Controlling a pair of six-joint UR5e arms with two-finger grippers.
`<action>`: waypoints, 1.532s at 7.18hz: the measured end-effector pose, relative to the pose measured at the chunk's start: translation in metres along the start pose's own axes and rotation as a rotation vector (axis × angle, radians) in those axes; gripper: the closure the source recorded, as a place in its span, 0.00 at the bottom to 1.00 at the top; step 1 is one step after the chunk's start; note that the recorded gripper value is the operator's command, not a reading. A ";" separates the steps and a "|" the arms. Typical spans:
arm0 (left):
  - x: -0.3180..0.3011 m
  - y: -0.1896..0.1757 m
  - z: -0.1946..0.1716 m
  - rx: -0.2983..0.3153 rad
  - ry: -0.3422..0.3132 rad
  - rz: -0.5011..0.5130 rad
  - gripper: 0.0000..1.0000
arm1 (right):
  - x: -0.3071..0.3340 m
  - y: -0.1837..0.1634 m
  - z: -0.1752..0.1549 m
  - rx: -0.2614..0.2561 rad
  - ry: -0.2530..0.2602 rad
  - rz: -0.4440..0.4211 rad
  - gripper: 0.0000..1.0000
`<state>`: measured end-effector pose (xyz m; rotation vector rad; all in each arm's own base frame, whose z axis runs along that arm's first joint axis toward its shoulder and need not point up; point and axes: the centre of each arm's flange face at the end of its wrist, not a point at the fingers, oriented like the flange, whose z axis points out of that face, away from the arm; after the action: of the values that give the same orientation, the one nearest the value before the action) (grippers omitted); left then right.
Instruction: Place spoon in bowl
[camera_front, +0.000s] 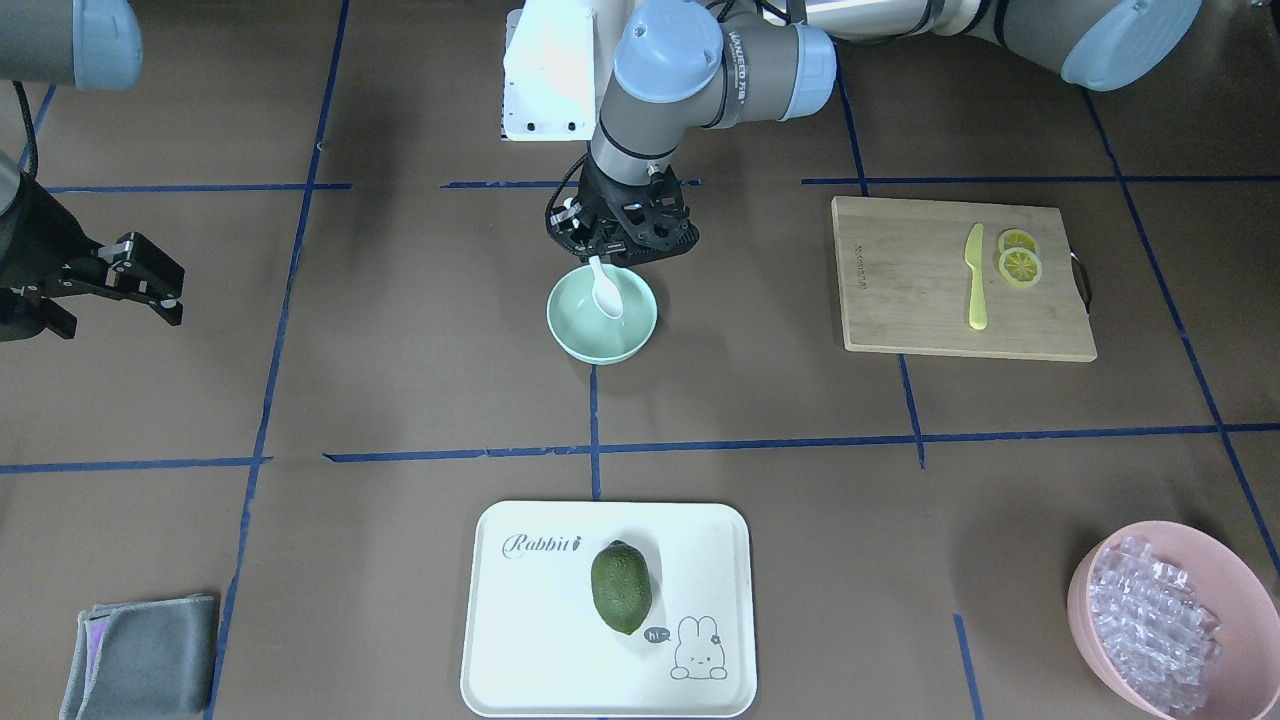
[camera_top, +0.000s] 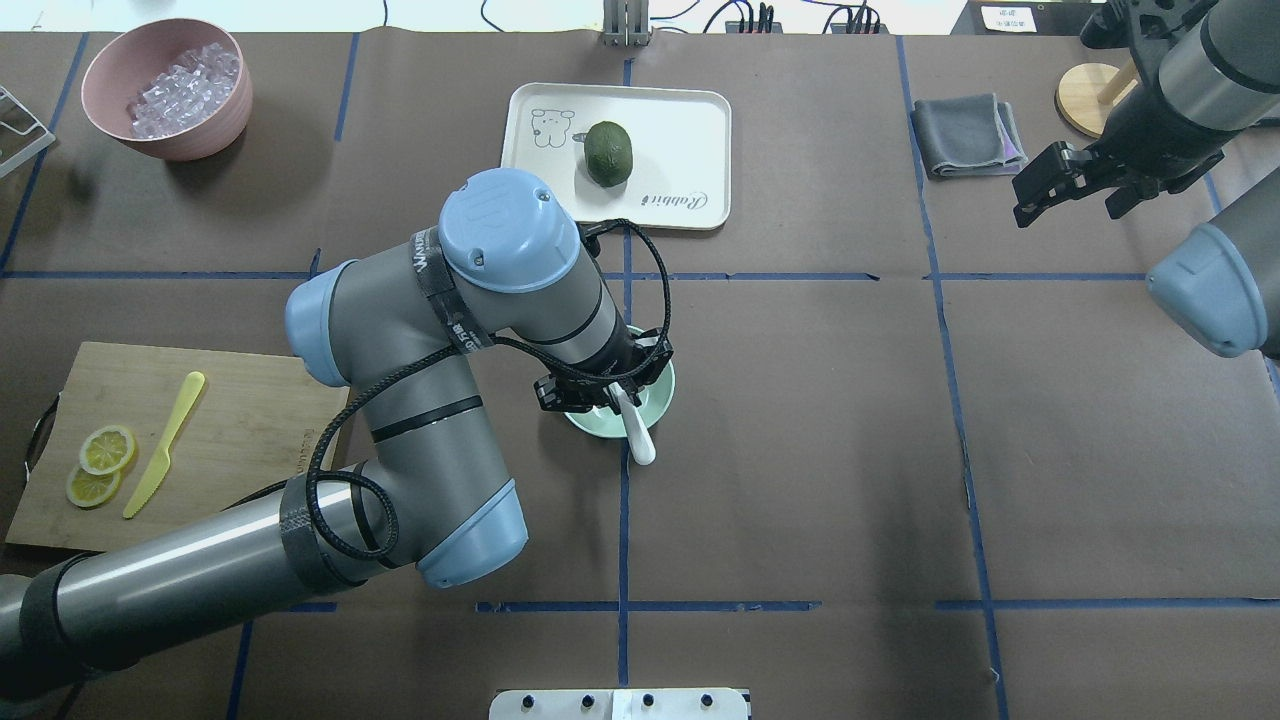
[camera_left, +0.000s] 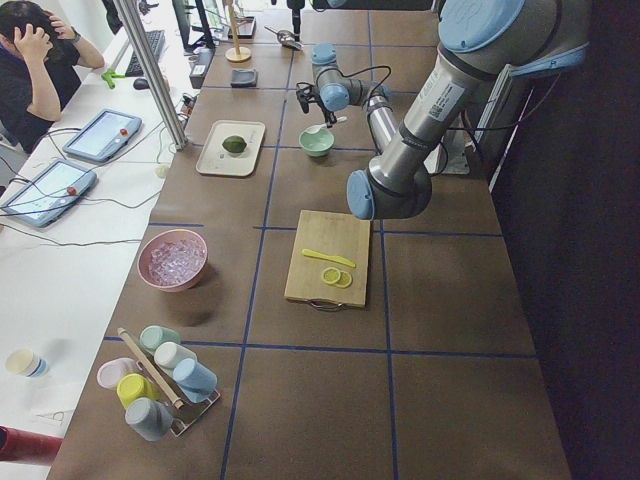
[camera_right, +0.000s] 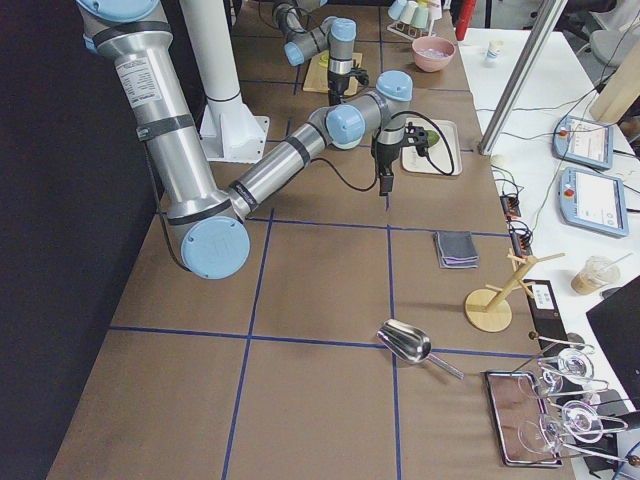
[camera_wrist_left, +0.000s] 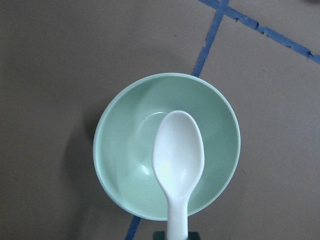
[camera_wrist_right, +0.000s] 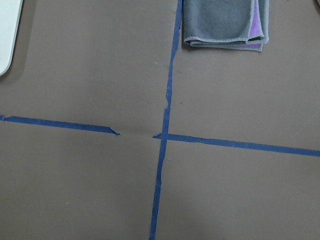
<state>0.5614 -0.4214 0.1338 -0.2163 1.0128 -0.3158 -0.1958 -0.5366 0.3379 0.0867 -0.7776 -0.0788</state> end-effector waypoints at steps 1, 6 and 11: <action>0.001 -0.001 0.003 0.001 -0.004 0.000 0.19 | 0.000 0.000 0.000 0.001 0.000 -0.001 0.00; 0.000 -0.008 -0.002 0.011 -0.008 0.005 0.00 | 0.073 0.009 -0.001 -0.009 0.039 -0.064 0.00; -0.106 -0.078 -0.103 0.031 -0.110 0.186 0.00 | 0.254 0.057 0.028 -0.013 -0.026 -0.110 0.00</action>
<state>0.4089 -0.4597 0.1907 -0.1095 0.9111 -0.1484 -0.0333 -0.5076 0.5405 0.1168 -0.7977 -0.1895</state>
